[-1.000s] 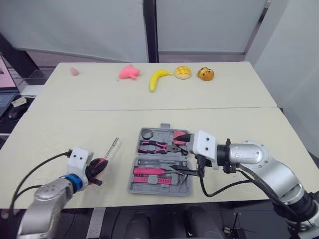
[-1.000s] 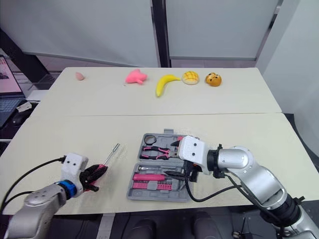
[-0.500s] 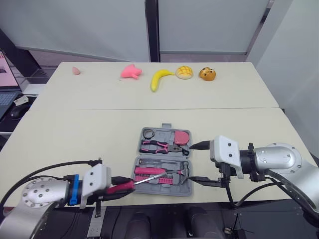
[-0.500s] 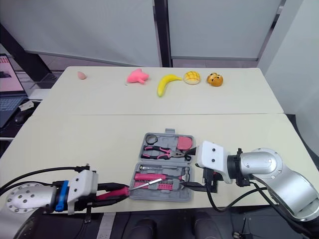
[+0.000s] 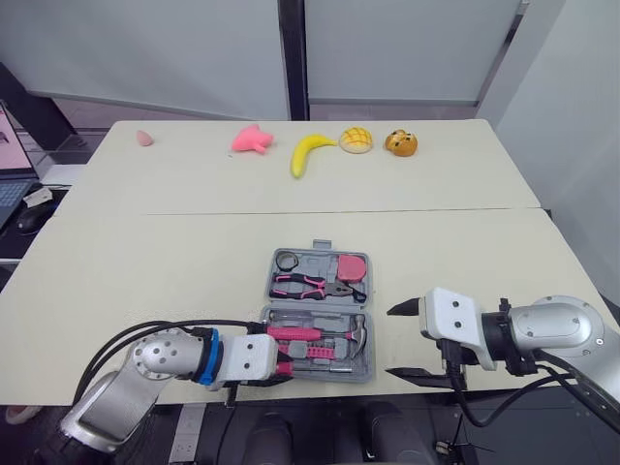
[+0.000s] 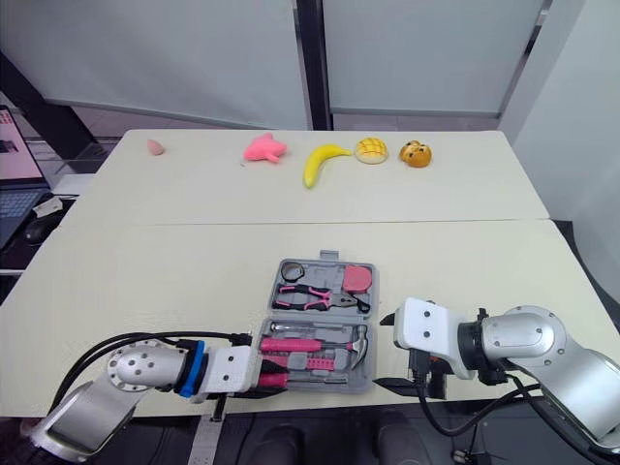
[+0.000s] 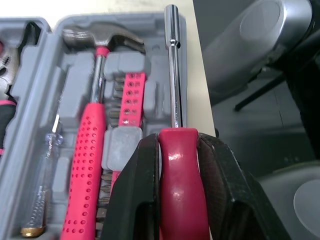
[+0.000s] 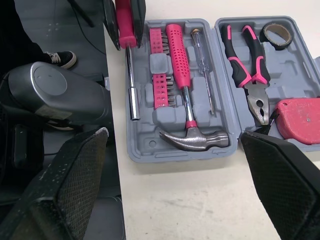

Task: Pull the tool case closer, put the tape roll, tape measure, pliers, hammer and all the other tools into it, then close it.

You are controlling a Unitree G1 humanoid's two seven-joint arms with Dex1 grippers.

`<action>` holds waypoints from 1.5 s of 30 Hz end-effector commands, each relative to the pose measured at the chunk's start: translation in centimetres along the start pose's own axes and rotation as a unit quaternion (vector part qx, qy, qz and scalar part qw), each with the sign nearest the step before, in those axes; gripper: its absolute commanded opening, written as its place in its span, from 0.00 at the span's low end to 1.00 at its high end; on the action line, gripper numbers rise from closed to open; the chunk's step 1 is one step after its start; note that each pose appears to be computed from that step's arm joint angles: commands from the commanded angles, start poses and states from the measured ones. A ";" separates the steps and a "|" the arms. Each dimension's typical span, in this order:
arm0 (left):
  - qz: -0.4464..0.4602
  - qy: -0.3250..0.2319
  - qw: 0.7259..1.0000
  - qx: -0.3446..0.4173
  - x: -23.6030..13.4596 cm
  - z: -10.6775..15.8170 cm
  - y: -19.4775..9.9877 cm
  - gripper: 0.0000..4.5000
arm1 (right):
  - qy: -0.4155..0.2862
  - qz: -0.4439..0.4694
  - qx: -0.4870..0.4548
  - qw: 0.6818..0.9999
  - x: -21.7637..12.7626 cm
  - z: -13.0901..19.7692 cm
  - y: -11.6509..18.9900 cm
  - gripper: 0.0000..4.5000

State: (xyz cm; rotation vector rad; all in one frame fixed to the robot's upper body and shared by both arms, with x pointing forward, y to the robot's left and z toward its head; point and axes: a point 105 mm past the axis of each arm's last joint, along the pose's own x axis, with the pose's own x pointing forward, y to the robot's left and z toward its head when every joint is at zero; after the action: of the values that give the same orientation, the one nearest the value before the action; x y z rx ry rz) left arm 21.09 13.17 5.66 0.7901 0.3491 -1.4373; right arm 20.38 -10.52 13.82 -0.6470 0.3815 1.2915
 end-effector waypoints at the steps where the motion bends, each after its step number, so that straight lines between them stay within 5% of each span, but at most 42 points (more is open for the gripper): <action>1: -0.005 0.005 1.000 0.019 0.9 -0.1 0.0 0.16 | -0.003 -0.003 -0.021 1.000 -0.3 0.7 0.2 1.00; 13: -0.006 0.025 0.999 0.023 2.3 -2.4 0.3 0.16 | -0.002 -0.001 -0.021 1.000 -0.4 1.0 0.1 1.00; 29: -0.022 0.017 1.000 0.006 -0.4 1.5 1.2 0.16 | -0.015 0.003 -0.009 1.000 -0.3 1.5 0.3 1.00; 45: -0.038 0.048 0.998 -0.005 1.5 1.3 1.9 0.16 | -0.007 0.001 -0.009 1.000 -0.2 1.1 0.4 1.00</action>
State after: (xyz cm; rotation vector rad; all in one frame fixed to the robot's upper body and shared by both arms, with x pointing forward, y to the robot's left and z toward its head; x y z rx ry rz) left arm 22.64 11.51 5.72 0.8290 0.4816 -1.4714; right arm 20.14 -10.05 14.27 -0.6211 0.3877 1.2998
